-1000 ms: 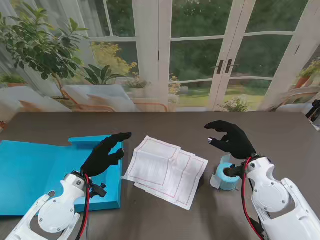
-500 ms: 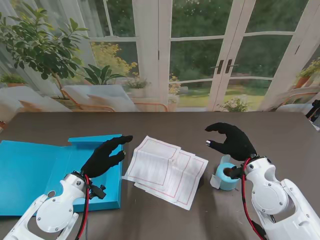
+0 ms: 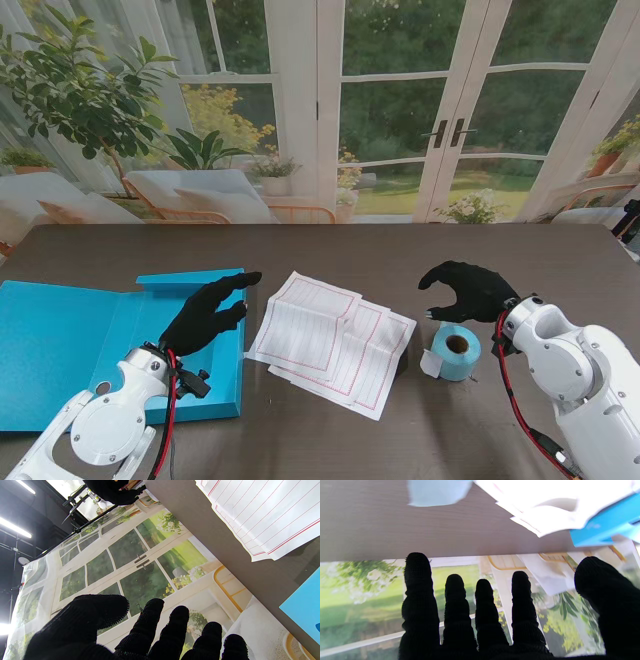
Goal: Peel a label from the label roll, stick it on the side of the file box and file the documents
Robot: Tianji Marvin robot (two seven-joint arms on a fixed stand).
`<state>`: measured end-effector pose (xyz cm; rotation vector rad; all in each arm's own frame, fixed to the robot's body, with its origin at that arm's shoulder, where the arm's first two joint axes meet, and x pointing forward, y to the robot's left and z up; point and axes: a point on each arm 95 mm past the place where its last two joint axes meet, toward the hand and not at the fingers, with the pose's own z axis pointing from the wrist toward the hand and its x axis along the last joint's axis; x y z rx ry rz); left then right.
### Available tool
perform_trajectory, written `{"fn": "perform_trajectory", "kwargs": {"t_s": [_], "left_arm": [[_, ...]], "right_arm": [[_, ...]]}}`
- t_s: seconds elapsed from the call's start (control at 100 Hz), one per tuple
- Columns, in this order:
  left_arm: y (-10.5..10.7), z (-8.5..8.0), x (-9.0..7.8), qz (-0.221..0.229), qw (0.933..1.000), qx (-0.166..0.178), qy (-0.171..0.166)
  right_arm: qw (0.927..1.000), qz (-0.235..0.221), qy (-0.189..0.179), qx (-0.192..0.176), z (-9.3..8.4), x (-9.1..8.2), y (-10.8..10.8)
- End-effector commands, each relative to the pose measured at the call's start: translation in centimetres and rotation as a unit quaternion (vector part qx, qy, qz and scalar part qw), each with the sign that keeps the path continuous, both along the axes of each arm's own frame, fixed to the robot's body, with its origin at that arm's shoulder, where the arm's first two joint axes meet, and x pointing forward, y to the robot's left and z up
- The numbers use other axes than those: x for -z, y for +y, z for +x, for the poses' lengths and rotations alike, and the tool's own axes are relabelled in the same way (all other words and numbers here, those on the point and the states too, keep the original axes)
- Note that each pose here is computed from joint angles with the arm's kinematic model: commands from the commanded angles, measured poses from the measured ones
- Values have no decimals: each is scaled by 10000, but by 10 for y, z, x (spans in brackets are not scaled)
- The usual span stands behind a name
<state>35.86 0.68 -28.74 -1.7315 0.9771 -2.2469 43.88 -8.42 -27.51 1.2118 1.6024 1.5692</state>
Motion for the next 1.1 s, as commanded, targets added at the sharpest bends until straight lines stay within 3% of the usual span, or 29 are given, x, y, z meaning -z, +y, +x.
{"fn": "perform_trajectory", "kwargs": {"t_s": [0.0, 0.42, 0.77, 1.09], "left_arm": [[-2, -1, 2, 10, 9999, 71, 89], [-6, 0, 3, 46, 9996, 189, 217], [-7, -1, 5, 72, 9992, 219, 316], [-8, -1, 5, 79, 9989, 257, 390]], "right_arm": [[9999, -145, 29, 56, 6, -4, -10], [9895, -1405, 181, -281, 29, 2, -22], [9739, -2092, 516, -714, 33, 14, -21], [9641, -2467, 580, -792, 37, 30, -18]]}}
